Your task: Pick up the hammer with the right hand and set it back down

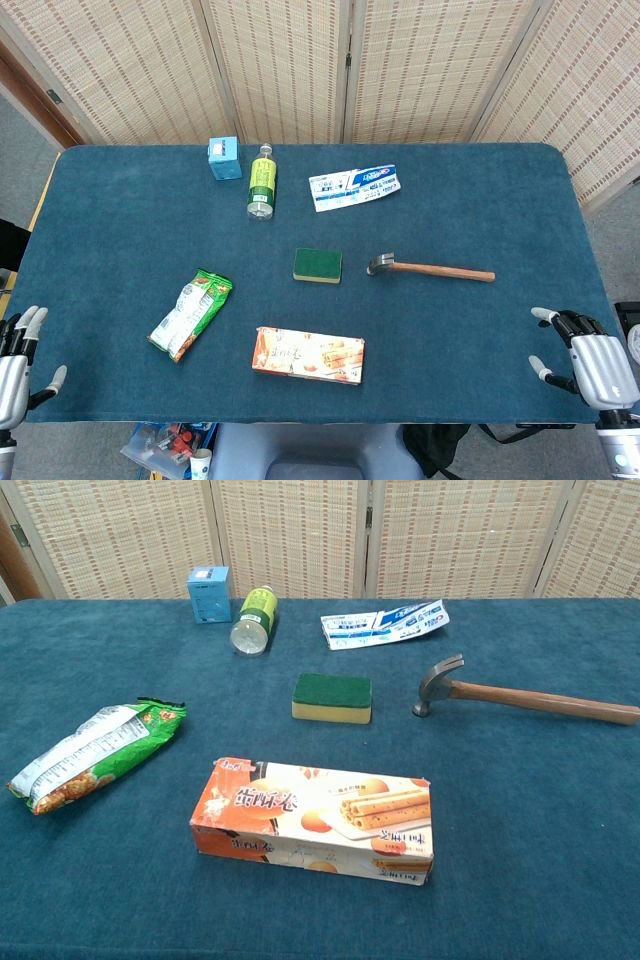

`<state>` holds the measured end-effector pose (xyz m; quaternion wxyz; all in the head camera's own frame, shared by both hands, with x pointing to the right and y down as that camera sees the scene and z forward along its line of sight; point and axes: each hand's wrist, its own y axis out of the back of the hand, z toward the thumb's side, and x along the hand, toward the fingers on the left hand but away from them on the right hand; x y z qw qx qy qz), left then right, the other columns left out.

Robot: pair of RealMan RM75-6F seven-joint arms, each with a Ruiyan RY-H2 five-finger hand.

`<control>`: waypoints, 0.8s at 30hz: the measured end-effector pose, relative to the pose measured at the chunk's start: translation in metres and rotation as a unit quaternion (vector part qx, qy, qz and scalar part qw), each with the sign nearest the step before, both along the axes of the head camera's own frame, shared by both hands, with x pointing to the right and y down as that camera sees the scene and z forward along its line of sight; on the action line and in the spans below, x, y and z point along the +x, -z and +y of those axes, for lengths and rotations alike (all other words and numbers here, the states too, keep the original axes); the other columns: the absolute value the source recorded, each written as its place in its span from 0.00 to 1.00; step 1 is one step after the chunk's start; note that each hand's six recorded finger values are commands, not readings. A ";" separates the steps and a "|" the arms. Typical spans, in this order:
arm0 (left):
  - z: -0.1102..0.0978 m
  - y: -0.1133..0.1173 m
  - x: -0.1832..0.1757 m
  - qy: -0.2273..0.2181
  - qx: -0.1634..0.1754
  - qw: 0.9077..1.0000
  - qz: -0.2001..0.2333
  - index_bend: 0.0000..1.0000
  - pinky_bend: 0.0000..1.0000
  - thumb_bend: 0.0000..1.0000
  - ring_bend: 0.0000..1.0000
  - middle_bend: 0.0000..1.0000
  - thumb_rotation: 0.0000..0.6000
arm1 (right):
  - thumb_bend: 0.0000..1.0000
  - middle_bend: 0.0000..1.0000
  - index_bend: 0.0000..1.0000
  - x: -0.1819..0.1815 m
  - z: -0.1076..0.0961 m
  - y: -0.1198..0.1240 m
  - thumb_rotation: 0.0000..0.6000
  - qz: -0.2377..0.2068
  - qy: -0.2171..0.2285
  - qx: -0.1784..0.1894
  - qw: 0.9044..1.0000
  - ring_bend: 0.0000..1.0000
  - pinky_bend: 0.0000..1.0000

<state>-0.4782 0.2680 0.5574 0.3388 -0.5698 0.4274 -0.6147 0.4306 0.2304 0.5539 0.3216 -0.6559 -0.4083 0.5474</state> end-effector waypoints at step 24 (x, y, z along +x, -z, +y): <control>0.003 -0.001 -0.002 0.004 0.000 1.000 0.004 0.03 0.00 0.29 0.05 0.04 1.00 | 0.23 0.36 0.26 -0.047 -0.059 -0.023 1.00 -0.010 0.062 -0.032 0.998 0.23 0.23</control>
